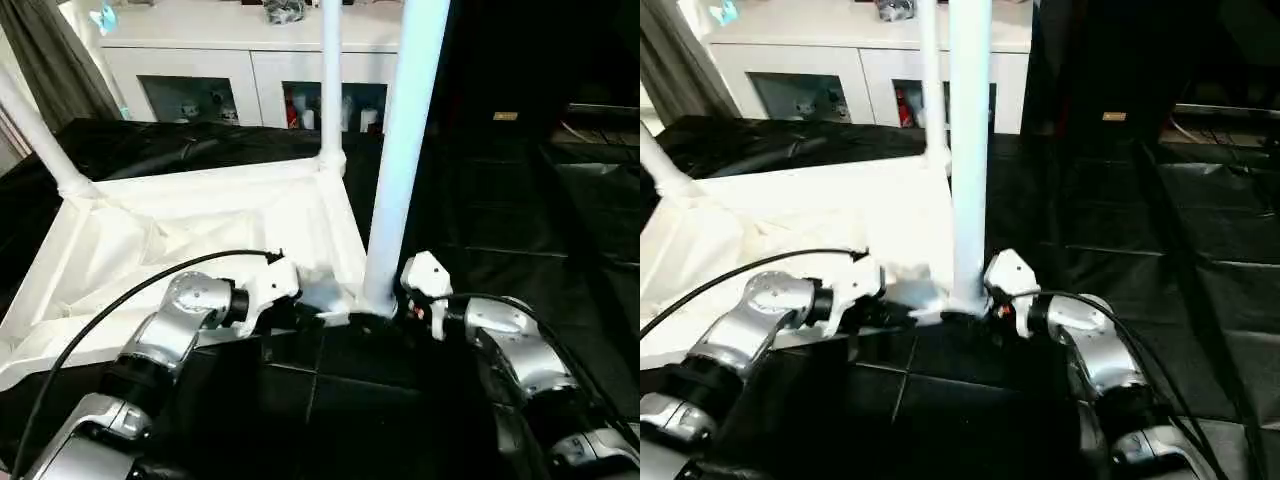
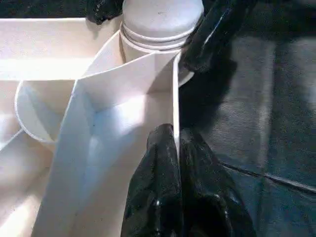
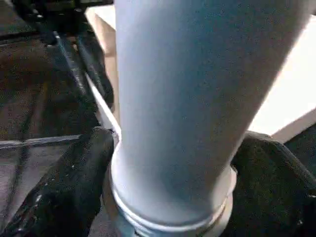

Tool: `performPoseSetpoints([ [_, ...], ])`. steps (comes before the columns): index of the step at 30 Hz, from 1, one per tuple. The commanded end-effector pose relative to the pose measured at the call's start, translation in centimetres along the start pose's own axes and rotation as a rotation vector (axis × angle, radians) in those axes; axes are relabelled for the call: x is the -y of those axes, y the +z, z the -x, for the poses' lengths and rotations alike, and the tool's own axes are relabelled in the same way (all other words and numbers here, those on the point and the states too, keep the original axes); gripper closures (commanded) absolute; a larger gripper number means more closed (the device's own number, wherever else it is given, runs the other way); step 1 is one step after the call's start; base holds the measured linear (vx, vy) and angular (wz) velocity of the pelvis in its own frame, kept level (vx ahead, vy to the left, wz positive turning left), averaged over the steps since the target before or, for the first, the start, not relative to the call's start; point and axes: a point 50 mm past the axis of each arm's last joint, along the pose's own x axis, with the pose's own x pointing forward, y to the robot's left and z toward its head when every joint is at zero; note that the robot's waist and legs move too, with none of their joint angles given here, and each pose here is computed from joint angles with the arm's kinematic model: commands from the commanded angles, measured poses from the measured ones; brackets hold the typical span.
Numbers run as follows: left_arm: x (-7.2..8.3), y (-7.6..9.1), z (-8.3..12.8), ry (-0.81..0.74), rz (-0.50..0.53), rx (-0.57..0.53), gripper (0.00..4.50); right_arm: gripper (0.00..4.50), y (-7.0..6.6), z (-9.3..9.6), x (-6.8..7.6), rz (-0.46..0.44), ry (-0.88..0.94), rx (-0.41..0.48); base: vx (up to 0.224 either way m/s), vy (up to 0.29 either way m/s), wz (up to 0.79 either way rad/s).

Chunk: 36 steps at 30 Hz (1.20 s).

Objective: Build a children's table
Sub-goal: Rotate leg to tighten

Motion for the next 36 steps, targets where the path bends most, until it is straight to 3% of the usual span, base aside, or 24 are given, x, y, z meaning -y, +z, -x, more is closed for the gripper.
performPoseSetpoints([
  [1, 1.1, 0.0, -0.8, -0.099, 0.010, 0.038, 4.50, 0.81, -0.1, 0.0, -0.3, -0.013, 0.035, -0.010, 0.000, 0.000, 0.00],
  [8, 1.2, -0.1, -0.8, -0.108, 0.011, 0.031, 4.50, 1.35, -0.3, 0.1, -0.4, -0.026, 0.045, -0.010, 0.000, 0.000, 0.00],
  [20, 1.3, -0.3, -0.8, -0.115, 0.017, 0.011, 4.50, 1.78, -0.6, -0.3, -1.0, -0.045, 0.051, -0.011, 0.000, 0.000, 0.00],
  [25, -0.1, -1.1, -1.4, 0.060, 0.000, -0.084, 4.50, 1.81, -0.7, -2.0, -0.9, -0.104, -0.090, -0.003, 0.000, 0.000, 0.00],
  [34, -2.7, -0.1, -3.5, 0.413, 0.132, -0.076, 4.50, 1.81, -1.3, -5.0, -0.7, -0.229, -0.394, -0.052, 0.000, 0.000, 0.00],
  [36, -3.4, 0.3, -4.3, 0.522, 0.176, -0.065, 4.50, 1.81, -1.6, -5.7, -0.3, -0.270, -0.555, -0.096, 0.000, 0.000, 0.00],
])
